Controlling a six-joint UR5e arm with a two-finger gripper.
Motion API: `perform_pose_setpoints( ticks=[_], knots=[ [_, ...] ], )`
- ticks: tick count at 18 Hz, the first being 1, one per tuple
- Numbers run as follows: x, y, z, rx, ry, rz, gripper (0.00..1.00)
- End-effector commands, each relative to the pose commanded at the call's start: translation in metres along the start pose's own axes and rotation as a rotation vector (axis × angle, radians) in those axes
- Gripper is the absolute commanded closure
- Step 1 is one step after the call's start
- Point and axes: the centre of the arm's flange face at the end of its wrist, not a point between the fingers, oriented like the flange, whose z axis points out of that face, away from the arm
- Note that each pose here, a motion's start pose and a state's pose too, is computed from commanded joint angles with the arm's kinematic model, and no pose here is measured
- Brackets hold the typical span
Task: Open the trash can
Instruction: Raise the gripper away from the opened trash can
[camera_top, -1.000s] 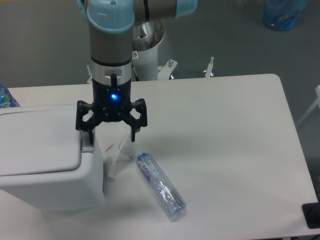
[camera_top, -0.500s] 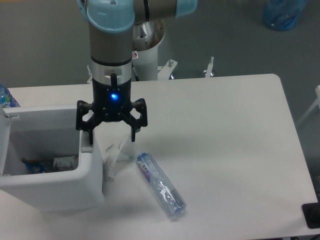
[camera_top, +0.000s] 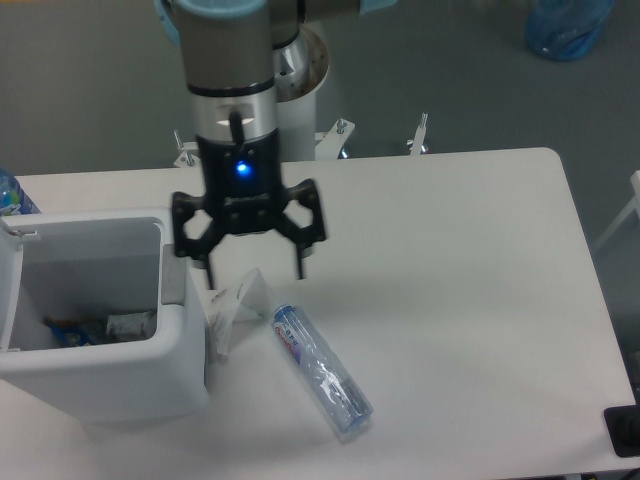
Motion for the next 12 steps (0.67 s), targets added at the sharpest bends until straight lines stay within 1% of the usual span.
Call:
perform_pose_setpoints(
  ticks=[1,2,4,5,8,12],
  knots=[
    [-0.005,0.003,0.002,-0.014,-0.02,0.027,0.0],
    [-0.009,0.007,0.006,-0.037,-0.061,0.062,0.0],
    [-0.03,0.016,0.014,-0.097,-0.171,0.114,0.0],
    [-0.04,0.02,0.016,-0.121,-0.203,0.142,0.0],
    [-0.068,0.026,0.021,-0.158,-0.221,0.221,0.0],
    [-0.091,0.039,0.028,-0.207,-0.216,0.298,0.0]
  ],
)
